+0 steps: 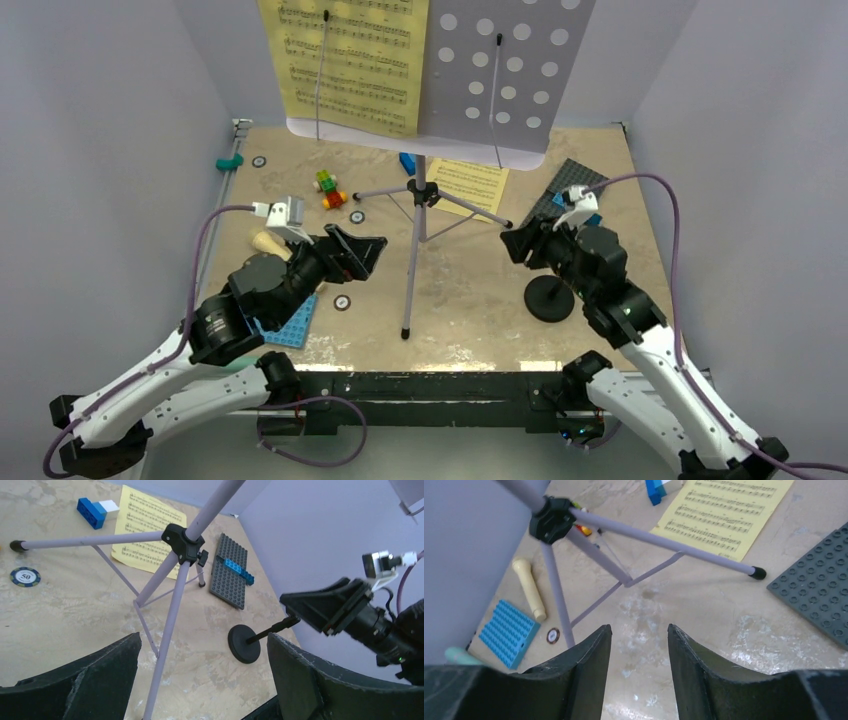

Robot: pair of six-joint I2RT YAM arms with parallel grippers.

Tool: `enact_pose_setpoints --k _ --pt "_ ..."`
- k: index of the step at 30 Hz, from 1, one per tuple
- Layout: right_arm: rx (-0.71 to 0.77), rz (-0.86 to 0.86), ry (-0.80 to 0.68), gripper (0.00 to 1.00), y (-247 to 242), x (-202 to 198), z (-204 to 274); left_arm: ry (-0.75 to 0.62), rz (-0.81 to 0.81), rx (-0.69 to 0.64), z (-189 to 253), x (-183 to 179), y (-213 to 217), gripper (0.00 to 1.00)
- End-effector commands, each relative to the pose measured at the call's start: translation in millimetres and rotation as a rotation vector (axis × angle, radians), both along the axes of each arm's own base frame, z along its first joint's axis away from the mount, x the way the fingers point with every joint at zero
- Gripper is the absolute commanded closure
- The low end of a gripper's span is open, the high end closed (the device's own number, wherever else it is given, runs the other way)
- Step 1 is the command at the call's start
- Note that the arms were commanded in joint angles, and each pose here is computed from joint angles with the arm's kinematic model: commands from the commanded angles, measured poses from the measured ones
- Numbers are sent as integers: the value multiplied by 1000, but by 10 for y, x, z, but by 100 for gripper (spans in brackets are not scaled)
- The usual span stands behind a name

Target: Pack up the instrument practice props

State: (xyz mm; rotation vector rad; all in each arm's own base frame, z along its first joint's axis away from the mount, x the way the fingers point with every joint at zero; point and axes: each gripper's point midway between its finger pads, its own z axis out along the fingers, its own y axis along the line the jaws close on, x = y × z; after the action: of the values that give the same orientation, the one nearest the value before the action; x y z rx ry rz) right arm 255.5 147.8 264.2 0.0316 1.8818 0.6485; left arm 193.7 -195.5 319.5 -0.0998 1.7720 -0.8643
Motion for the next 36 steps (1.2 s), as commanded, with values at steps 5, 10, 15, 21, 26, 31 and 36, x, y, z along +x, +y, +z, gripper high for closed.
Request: enact_pose_setpoints --k 5,10,15,21,26,31,36 --pt "-73 154 -271 51 179 -561 272 -79 135 41 304 -10 484 1" --pt "-113 200 -378 51 313 -764 547 -132 198 46 507 -59 766 1" --pt "-102 258 -543 50 485 -871 1313 -254 222 42 962 -121 973 1" --pt "-28 344 -715 50 749 -974 2204 -418 221 48 1633 -172 1065 2" --pt "61 302 -825 45 872 -935 2835 -570 226 48 2229 -189 1062 3" --pt "34 232 -754 36 1095 -692 3231 -682 252 51 2671 -151 1010 3" --pt "-39 210 -656 28 1397 -469 3188 -712 255 38 2774 -94 905 3"
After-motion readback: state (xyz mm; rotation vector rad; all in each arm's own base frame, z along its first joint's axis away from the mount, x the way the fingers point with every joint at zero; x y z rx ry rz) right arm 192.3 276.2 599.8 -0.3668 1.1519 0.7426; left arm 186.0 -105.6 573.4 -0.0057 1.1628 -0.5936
